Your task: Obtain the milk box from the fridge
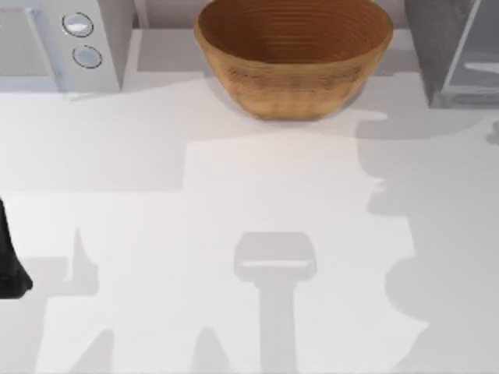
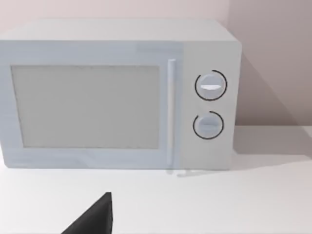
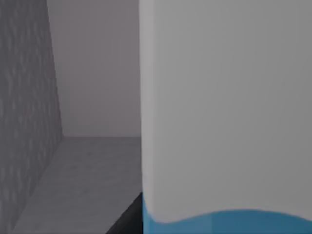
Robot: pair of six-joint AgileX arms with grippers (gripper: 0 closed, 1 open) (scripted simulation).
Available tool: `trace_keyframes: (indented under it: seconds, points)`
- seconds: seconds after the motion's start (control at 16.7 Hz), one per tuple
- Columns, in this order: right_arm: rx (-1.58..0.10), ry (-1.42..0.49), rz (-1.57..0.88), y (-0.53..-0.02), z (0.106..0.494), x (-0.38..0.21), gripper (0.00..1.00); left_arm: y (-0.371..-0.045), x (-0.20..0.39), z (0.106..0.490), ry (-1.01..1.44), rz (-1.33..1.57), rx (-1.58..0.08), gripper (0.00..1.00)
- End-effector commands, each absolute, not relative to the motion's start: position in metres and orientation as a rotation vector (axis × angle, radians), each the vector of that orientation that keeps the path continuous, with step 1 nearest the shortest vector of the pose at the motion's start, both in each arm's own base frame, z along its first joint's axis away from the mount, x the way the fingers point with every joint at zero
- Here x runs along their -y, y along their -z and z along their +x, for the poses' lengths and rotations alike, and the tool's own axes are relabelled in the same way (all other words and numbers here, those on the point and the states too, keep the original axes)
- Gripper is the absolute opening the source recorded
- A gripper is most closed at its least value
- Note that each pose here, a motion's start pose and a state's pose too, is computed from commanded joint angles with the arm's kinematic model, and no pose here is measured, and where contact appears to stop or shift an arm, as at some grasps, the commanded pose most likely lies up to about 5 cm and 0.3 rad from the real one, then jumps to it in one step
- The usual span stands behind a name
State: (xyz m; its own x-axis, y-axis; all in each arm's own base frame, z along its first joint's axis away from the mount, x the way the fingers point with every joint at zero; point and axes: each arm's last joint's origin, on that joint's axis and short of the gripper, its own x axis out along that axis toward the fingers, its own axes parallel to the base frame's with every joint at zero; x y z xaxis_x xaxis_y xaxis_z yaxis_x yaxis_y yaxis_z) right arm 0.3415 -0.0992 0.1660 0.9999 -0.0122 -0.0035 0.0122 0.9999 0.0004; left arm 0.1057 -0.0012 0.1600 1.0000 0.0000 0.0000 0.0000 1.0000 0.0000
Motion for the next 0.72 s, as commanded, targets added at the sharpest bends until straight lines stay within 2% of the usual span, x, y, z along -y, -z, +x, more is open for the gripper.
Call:
trace_keyframes:
  seconds: [0.42,0.72]
  points:
    - [-0.016,0.004,0.006,-0.172,0.336,0.091,0.00,-0.160,0.001,0.106,0.000,0.000,0.000,1.00]
    - [-0.016,0.004,0.004,-0.208,0.296,0.065,0.00,-0.160,0.001,0.106,0.000,0.000,0.000,1.00]
